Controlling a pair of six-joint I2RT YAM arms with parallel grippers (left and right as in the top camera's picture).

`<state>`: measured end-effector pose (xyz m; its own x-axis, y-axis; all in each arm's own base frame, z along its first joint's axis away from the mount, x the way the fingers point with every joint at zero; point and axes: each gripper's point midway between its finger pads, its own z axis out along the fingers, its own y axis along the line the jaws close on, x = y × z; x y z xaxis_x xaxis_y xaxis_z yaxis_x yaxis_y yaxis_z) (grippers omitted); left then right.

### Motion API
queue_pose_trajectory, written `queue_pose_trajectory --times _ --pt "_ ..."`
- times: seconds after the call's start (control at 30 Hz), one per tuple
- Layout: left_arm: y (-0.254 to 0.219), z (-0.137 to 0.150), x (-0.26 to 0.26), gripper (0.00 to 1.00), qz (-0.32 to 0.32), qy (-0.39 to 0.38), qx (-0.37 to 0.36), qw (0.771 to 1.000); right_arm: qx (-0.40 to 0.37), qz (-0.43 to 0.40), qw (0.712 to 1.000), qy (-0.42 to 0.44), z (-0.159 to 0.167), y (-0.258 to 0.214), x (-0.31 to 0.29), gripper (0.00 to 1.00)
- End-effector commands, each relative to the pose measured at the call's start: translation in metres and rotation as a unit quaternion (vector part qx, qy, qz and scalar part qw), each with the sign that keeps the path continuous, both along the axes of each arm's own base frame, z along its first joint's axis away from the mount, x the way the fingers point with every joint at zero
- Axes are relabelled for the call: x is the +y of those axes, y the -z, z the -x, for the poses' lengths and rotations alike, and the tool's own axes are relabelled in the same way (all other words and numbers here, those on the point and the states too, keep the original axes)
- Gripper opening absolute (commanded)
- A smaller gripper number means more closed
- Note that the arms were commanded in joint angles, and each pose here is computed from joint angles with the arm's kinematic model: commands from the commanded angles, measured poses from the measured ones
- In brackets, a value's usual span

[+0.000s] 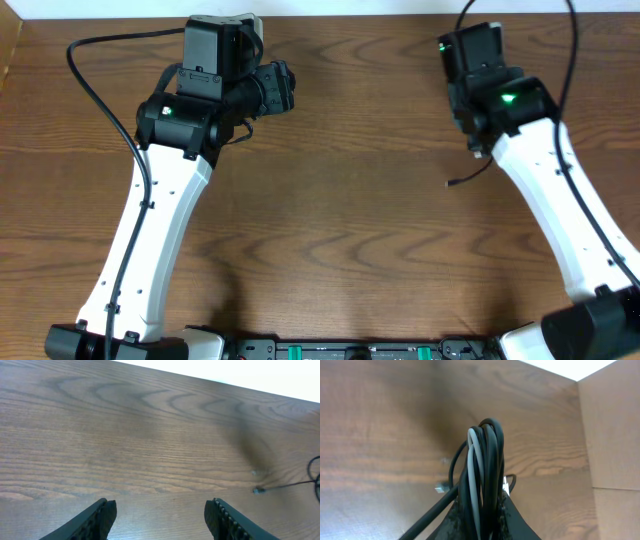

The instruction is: Untangle cables

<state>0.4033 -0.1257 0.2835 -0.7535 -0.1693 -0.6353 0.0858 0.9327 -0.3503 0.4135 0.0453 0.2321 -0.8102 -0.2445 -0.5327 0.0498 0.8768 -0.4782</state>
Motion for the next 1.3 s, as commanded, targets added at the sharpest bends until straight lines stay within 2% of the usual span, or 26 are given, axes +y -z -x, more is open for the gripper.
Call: queue_pose_trajectory --times 0.0,0.13,0.17,0.23,0.27,0.33,0.4,0.47,0.53,0.7,0.83,0.9,1.03,1.13,1.27 --pt "-0.001 0.0 0.002 0.63 -0.004 0.001 -0.002 1.0 0.059 0.024 0.997 -0.043 -0.004 0.036 0.027 0.08" --pt "-0.001 0.0 0.002 0.63 -0.004 0.001 -0.002 1.0 0.11 0.011 0.99 -0.082 0.0 0.086 0.076 0.12" --pt "-0.001 0.0 0.002 0.63 -0.004 0.001 -0.001 1.0 0.123 0.004 0.987 -0.1 0.002 0.098 0.092 0.17" --pt "0.0 0.001 0.002 0.63 -0.005 0.001 0.001 1.0 0.15 -0.017 0.979 -0.136 0.01 0.121 0.123 0.31" --pt "0.001 0.002 0.002 0.63 -0.005 0.001 0.003 1.0 0.169 -0.035 0.972 -0.161 0.018 0.134 0.145 0.5" --pt "0.001 0.002 0.003 0.63 -0.006 0.001 0.004 1.0 0.184 -0.053 0.964 -0.184 0.027 0.144 0.164 0.55" --pt "0.002 0.003 0.003 0.63 -0.006 0.001 0.007 1.0 0.196 -0.091 0.955 -0.205 0.035 0.145 0.182 0.69" --pt "0.003 0.004 0.003 0.63 -0.007 0.001 0.009 1.0 0.203 -0.155 0.941 -0.221 0.036 0.133 0.195 0.75" --pt "0.003 0.004 0.003 0.63 -0.006 0.001 0.009 1.0 0.205 -0.215 0.926 -0.234 0.034 0.117 0.2 0.75" --pt "0.008 0.007 -0.002 0.63 -0.002 0.009 0.017 1.0 0.177 -0.279 0.926 -0.182 0.015 0.087 0.165 0.72" --pt "0.022 0.011 -0.014 0.63 0.011 0.032 0.041 0.999 0.184 -0.311 0.921 -0.145 0.012 0.084 0.142 0.68" --pt "0.032 0.015 -0.03 0.62 0.024 0.066 0.059 0.996 0.205 -0.334 0.91 -0.137 0.019 0.086 0.137 0.67" --pt "0.048 0.024 -0.064 0.59 0.023 0.157 0.069 0.985 0.218 -0.335 0.908 -0.125 0.022 0.088 0.126 0.68" --pt "0.064 0.032 -0.089 0.59 -0.009 0.227 0.066 0.972 0.216 -0.34 0.909 -0.111 0.019 0.088 0.114 0.68" --pt "0.093 0.046 -0.122 0.59 -0.06 0.321 0.063 0.943 0.198 -0.386 0.897 -0.082 0.006 0.08 0.084 0.7"
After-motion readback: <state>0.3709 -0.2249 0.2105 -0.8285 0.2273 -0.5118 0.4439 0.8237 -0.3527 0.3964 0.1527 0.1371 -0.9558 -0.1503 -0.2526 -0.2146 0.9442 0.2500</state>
